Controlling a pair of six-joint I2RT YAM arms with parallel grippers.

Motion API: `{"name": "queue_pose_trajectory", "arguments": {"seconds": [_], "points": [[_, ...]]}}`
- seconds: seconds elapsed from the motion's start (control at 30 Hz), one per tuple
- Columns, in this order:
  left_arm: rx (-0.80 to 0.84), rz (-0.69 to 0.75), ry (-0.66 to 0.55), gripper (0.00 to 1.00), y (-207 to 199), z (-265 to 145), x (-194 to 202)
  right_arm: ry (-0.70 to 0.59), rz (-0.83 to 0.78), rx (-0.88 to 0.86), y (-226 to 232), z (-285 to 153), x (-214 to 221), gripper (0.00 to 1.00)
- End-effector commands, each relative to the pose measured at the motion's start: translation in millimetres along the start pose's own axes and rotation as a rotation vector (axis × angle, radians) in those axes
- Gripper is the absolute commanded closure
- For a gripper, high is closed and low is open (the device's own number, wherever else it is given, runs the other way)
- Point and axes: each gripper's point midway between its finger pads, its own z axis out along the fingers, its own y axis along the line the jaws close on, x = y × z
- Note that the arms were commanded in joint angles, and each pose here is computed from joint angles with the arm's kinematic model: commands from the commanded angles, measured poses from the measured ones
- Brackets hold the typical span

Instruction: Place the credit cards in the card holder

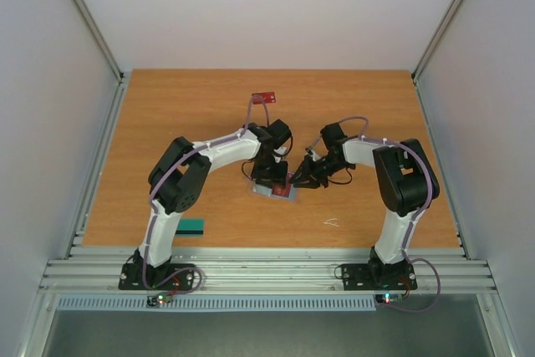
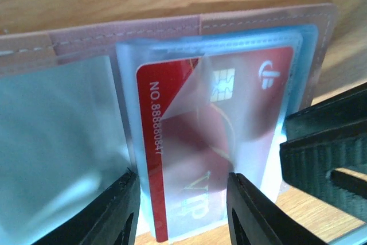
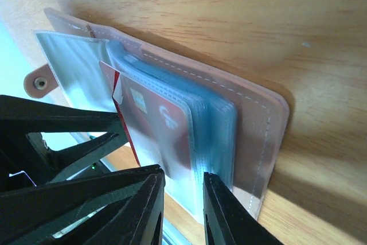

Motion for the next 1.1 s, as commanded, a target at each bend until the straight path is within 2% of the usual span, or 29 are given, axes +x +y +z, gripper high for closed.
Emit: {"name": "queue_pose_trajectory", "arguments": {"seconds": [0.0,0.2,0.5,0.57,0.73,1.07], "points": [[-0.083,0.002,0.025,0.56,9.4,3.4,6.3,-0.025,-0.042,-0.006,9.6,-6.5,0.1,0.78],[-0.046,0.053,-0.014,0.53,-4.2,-15.6,1.3,-0.043,-0.075,0.008,18.0,-19.7,7.7,0.77],[-0.035,0.071,-0.086,0.51,-12.8,-41.5,-5.1,-0.052,-0.106,-0.044,29.0,-25.0,14.7,0.69],[-0.034,0.076,-0.094,0.54,-13.1,-42.7,-6.3,-0.051,-0.103,-0.042,27.8,-24.3,15.4,0.69],[-0.033,0.095,-0.081,0.71,-11.1,-34.4,-5.4,-0.044,-0.096,-0.042,26.5,-23.2,15.4,0.68],[-0.046,0.103,-0.045,0.92,-2.9,-12.4,-4.5,-0.028,-0.079,-0.035,21.0,-19.6,17.4,0.69]]}}
